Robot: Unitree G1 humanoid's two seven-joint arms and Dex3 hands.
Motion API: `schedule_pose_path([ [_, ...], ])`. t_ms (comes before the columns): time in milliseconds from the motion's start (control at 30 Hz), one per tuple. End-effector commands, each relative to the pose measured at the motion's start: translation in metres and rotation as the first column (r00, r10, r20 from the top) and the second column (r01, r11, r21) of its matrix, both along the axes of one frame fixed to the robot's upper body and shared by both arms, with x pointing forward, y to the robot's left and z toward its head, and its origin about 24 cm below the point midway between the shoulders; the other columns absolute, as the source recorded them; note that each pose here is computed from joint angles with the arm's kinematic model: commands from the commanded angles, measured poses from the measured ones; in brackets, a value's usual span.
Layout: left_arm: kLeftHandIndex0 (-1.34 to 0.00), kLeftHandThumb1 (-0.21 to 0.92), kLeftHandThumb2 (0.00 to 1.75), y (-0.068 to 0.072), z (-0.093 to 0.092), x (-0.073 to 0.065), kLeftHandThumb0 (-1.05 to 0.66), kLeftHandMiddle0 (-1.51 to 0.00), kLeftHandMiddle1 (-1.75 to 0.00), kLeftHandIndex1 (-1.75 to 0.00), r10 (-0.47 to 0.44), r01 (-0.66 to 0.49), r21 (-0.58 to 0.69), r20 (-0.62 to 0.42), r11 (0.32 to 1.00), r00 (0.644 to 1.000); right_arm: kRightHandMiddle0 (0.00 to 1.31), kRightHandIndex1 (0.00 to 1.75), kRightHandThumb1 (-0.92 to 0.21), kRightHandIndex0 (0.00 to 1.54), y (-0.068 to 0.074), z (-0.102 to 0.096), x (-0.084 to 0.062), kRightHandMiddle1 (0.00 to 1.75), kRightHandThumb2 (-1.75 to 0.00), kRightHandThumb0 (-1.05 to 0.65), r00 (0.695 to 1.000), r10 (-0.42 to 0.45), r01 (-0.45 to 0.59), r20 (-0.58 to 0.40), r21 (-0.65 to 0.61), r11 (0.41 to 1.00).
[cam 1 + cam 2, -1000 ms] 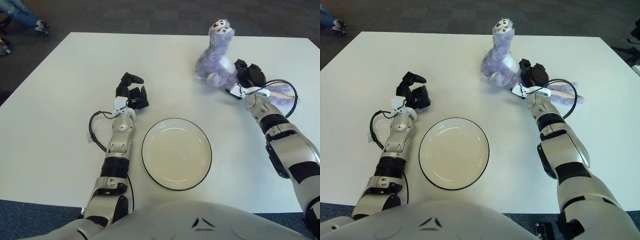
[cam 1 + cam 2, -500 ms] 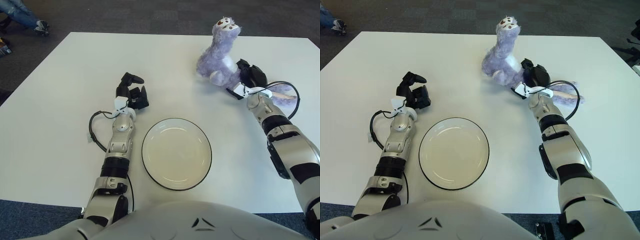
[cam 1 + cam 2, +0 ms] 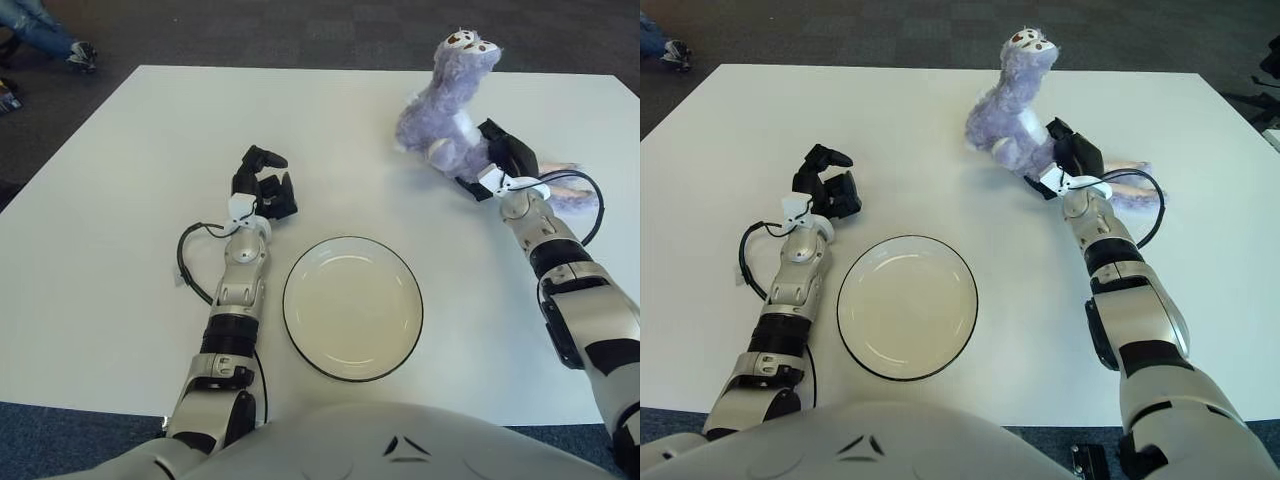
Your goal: Put the doll into the plate.
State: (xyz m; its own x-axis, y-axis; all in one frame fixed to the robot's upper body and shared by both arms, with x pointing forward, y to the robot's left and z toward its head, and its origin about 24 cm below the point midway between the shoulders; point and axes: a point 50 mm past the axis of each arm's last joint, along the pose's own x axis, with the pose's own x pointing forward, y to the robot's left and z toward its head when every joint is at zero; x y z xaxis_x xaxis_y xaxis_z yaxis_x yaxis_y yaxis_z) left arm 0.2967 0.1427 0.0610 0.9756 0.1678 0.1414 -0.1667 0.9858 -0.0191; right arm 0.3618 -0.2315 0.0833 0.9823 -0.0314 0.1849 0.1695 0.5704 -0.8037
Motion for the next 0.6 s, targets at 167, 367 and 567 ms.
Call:
schedule_pose_path([
  [167, -0.57, 0.36, 1.27, 0.002, -0.008, -0.002, -0.46, -1.15, -1.75, -1.75, 0.007, -0.007, 0.015, -0.034, 1.0, 0.999, 1.02, 1.75, -0.11, 0.78, 0.006, 0.013, -0.009, 1.75, -1.57, 0.56, 0.994, 0.101, -0.101, 0.053, 0.01, 0.995],
  [367, -0.57, 0.36, 1.27, 0.002, -0.008, -0.001, -0.46, -1.14, -1.75, -1.75, 0.007, -0.007, 0.015, -0.033, 1.0, 0.999, 1.04, 1.75, -0.11, 0.78, 0.015, 0.024, -0.013, 1.75, -1.57, 0.56, 0.98, 0.166, -0.164, 0.114, -0.025, 0.986],
  [567, -0.58, 0.36, 1.27, 0.002, -0.008, -0.001, -0.46, -1.14, -1.75, -1.75, 0.0, 0.001, 0.02, -0.032, 1.0, 0.999, 1.04, 1.75, -0.11, 0.78, 0.032, 0.042, -0.019, 1.75, -1.57, 0.56, 0.958, 0.236, -0.233, 0.165, -0.038, 0.972],
])
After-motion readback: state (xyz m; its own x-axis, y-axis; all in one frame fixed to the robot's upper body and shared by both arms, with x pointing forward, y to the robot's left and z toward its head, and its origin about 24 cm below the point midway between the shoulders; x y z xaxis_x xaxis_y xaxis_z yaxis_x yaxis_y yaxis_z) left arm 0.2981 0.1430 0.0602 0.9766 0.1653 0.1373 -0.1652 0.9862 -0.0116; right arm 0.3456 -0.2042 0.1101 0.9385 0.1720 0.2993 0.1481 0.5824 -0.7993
